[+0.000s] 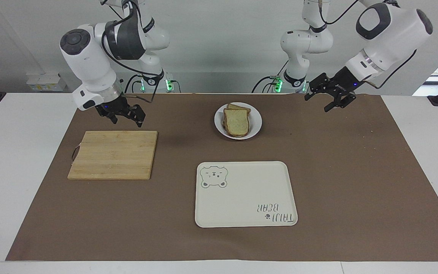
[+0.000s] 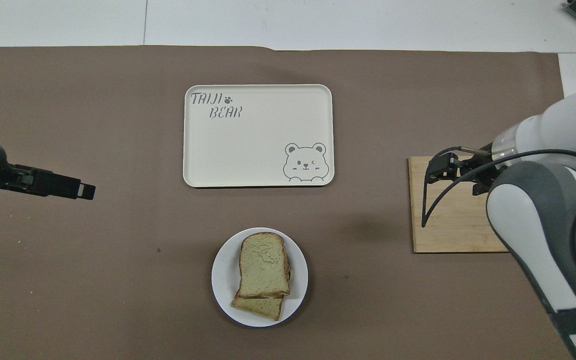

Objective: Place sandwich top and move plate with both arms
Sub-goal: 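Withdraw the right gripper while the left gripper reaches the plate rim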

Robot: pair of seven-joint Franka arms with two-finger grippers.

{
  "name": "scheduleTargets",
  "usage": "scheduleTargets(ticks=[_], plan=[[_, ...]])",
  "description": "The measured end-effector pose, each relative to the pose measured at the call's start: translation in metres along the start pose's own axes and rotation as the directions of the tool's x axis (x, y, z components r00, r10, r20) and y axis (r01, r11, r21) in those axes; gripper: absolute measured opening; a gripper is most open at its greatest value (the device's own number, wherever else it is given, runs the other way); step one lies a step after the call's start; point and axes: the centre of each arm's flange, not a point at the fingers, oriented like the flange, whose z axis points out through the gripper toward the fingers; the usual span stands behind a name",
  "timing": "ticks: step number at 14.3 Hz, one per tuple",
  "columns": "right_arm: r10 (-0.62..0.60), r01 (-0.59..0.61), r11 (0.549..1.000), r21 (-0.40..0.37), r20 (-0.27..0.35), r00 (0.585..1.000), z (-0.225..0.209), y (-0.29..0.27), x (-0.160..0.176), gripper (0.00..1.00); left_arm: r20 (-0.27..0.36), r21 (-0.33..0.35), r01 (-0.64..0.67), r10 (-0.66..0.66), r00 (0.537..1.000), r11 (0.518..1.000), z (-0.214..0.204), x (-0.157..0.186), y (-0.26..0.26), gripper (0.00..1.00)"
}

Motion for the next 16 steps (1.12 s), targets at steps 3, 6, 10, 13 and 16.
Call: scheduleTargets(ticks=[3, 6, 10, 13, 16], plan=[[-0.055, 0.056, 0.998, 0.007, -0.067, 0.996, -0.037, 0.017, -0.003, 1.0, -0.007, -0.117, -0.01, 0.009, 1.0, 0.993, 0.051, -0.024, -0.013, 1.0], [-0.083, 0.078, 0.996, -0.043, -0.13, 0.988, -0.066, 0.023, -0.002, 1.0, -0.047, -0.2, 0.003, -0.012, 0.999, 0.98, 0.088, -0.041, -0.034, 1.0], [-0.083, 0.078, 0.996, -0.048, -0.105, 0.991, -0.068, 0.023, -0.005, 1.0, -0.088, -0.319, -0.04, 0.013, 0.996, 0.947, 0.143, -0.072, -0.061, 1.0], [-0.08, 0.075, 0.996, -0.055, -0.096, 0.992, -0.069, 0.026, -0.007, 1.0, -0.071, -0.353, -0.046, 0.023, 0.997, 0.934, 0.178, -0.088, -0.074, 1.0], [-0.065, 0.058, 0.996, -0.063, -0.121, 0.99, -0.082, 0.036, -0.006, 1.0, -0.064, -0.363, -0.051, 0.03, 0.998, 0.93, 0.203, -0.101, -0.081, 1.0]])
